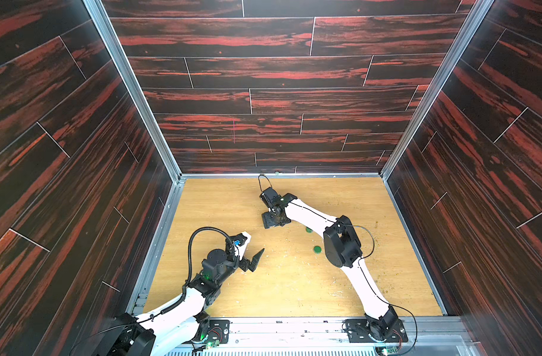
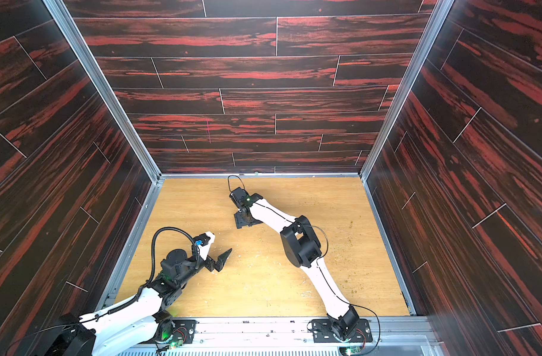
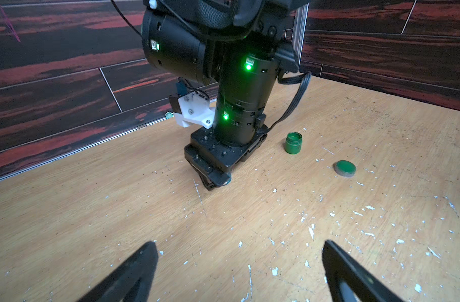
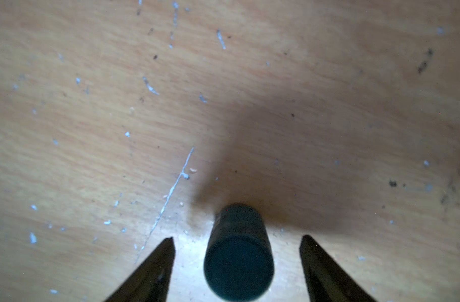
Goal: Close the paint jar lid
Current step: Place the paint jar at the center of the board.
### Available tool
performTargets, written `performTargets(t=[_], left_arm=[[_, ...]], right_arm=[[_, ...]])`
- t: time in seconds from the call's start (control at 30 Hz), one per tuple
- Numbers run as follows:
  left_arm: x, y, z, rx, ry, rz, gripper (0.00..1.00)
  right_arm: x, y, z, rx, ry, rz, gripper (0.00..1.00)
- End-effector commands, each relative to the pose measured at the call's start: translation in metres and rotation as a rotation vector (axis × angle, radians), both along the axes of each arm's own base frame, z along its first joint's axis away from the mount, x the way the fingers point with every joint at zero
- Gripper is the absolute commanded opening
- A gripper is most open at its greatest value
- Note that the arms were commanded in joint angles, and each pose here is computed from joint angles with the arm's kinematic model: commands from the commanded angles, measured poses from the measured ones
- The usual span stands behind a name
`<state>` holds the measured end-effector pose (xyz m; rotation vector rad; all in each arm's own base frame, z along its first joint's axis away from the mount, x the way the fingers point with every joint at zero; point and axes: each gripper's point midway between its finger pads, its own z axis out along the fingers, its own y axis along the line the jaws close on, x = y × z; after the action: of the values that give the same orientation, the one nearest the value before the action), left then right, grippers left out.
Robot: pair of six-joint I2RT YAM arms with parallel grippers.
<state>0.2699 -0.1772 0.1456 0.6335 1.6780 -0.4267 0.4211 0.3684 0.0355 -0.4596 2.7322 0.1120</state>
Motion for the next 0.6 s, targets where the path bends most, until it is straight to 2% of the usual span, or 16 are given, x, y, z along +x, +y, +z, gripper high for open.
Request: performTargets(t=[0.0, 0.23, 0.33, 0.4, 0.57], left_arm=[[-0.001, 0.002, 0.001, -0.001, -0.013, 0.005, 1.00], [-0.002, 0.002, 0.002, 0.001, -0.018, 0.007, 1.00], [-0.002, 0.002, 0.002, 0.001, -0.019, 0.005, 1.00], [-0.001, 0.002, 0.002, 0.000, -0.020, 0.005, 1.00], [-0.001, 0.002, 0.002, 0.000, -0.021, 0.008, 1.00]], right_arm=[[-0.001, -0.010, 0.030, -0.023, -0.025, -0.005, 0.83], [-0.010, -0.035, 0.093, -0.018, -0.146, -0.001, 0.84], [-0.018, -0.046, 0.130, 0.042, -0.229, 0.004, 0.86], [-0.025, -0.051, 0.155, 0.099, -0.296, 0.012, 0.94], [-0.042, -0.079, 0.202, 0.176, -0.431, -0.013, 0.94]])
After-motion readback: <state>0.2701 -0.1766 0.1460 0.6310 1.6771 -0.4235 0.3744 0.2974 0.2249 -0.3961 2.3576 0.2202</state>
